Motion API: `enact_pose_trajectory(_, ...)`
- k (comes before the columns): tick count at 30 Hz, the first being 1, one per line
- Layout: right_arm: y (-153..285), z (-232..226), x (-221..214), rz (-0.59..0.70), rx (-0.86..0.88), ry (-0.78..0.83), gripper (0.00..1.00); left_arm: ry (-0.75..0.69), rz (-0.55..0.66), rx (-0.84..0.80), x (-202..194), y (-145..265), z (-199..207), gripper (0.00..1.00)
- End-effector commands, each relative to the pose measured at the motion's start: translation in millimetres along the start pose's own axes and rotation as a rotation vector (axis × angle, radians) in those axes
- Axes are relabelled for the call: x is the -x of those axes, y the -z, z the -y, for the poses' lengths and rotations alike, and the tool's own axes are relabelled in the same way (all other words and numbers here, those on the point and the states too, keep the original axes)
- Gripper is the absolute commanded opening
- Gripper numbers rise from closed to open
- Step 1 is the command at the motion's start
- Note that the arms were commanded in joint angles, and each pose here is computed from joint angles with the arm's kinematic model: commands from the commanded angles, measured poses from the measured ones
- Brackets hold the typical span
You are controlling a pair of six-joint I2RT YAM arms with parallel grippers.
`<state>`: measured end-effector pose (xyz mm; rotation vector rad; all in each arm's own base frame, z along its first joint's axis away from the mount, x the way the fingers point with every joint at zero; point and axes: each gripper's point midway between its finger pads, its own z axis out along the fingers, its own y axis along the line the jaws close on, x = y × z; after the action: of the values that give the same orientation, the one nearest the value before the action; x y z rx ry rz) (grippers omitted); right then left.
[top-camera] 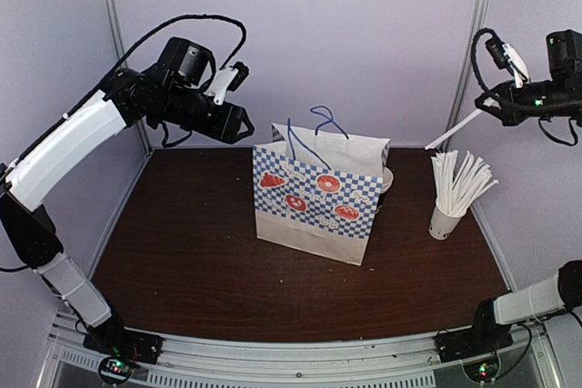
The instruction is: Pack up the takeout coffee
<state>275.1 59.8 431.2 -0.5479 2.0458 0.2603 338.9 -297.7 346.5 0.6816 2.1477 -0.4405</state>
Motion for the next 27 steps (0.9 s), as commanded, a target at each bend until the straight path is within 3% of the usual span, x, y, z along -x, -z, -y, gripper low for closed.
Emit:
enact_pose_trajectory(1,0.7,-20.0,48.1,0.138,0.183,-0.025,0.0,-0.018,0.062,0.031,7.9,22.0,-6.3,0.55)
enact_pose_trajectory(6,-13.3,-45.9,83.0,0.179,0.351,-0.006,0.0,-0.023,0.051,0.1,-6.0,30.6,-19.5,0.56)
enact_pose_trajectory(13,-71.3,-127.7,73.8,0.055,0.49,0.222,0.0,-0.019,0.029,0.16,-28.4,46.5,-31.7,0.57)
enact_pose_trajectory(18,-132.8,-166.3,62.2,-0.042,0.455,0.385,0.0,-0.013,0.021,0.186,-43.6,57.2,-37.7,0.57)
enact_pose_trajectory(23,-218.0,-185.6,59.5,-0.105,0.395,0.448,0.01,0.001,0.008,0.181,-56.4,58.4,-38.2,0.57)
enact_pose_trajectory(25,-241.0,-196.9,52.4,-0.126,0.409,0.465,0.1,0.001,0.007,0.174,-59.6,60.8,-37.3,0.57)
enact_pose_trajectory(27,-252.2,-212.5,44.8,-0.142,0.454,0.479,0.45,0.003,0.012,0.177,-61.7,64.7,-38.1,0.57)
